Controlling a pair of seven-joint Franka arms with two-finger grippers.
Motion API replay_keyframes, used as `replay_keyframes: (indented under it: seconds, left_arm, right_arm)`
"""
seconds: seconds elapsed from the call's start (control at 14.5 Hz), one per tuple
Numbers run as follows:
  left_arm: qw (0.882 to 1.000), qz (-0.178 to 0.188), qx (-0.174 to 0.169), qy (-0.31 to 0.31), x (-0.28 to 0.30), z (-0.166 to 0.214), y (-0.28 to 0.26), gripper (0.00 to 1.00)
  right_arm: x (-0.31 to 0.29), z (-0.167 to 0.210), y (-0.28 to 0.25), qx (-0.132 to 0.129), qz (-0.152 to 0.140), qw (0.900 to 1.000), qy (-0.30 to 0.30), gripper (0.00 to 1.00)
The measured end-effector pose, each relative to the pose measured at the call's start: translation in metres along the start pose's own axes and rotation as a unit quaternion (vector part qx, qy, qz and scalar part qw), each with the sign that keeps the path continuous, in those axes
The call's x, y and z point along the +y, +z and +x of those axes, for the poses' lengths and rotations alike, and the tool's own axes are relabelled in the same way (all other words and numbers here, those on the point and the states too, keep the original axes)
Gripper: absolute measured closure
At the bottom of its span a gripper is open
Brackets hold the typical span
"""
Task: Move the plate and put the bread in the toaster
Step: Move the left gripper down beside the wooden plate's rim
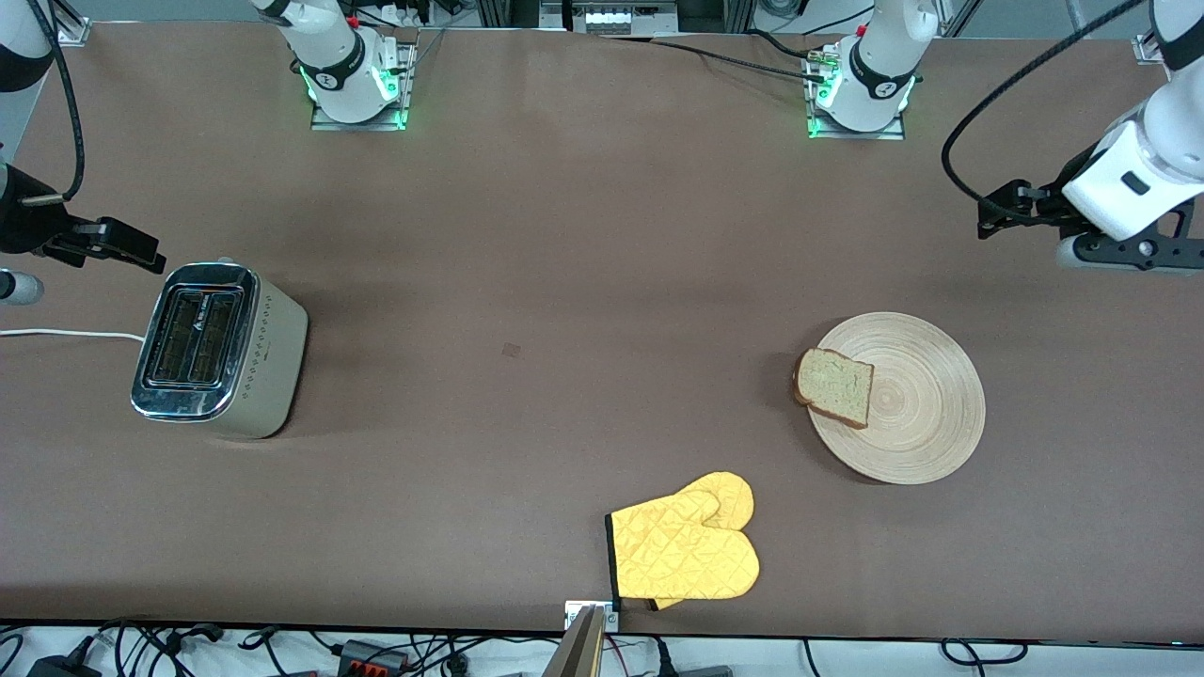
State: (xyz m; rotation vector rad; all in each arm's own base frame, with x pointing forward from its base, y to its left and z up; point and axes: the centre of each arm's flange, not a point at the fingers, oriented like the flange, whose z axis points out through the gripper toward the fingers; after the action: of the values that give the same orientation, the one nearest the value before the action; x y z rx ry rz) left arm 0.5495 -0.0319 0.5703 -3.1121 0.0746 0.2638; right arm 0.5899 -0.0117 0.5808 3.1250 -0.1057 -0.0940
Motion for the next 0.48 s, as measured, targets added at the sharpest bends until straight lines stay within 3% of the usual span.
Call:
replay_keyframes:
  seconds: [0.28,0.48]
  left_arm:
    - [0.999,-0.007,-0.044,-0.023,-0.027,0.011,0.029,0.0]
    - [0.994,-0.083,-0.052,-0.047,-0.099,0.029,0.052,0.0]
  right_arm:
    - [-0.008,0.0,0.0,0.0,0.0,1.0,-0.006,0.0]
    - [-0.008,0.0,0.0,0.0,0.0,1.0,-0.007,0.0]
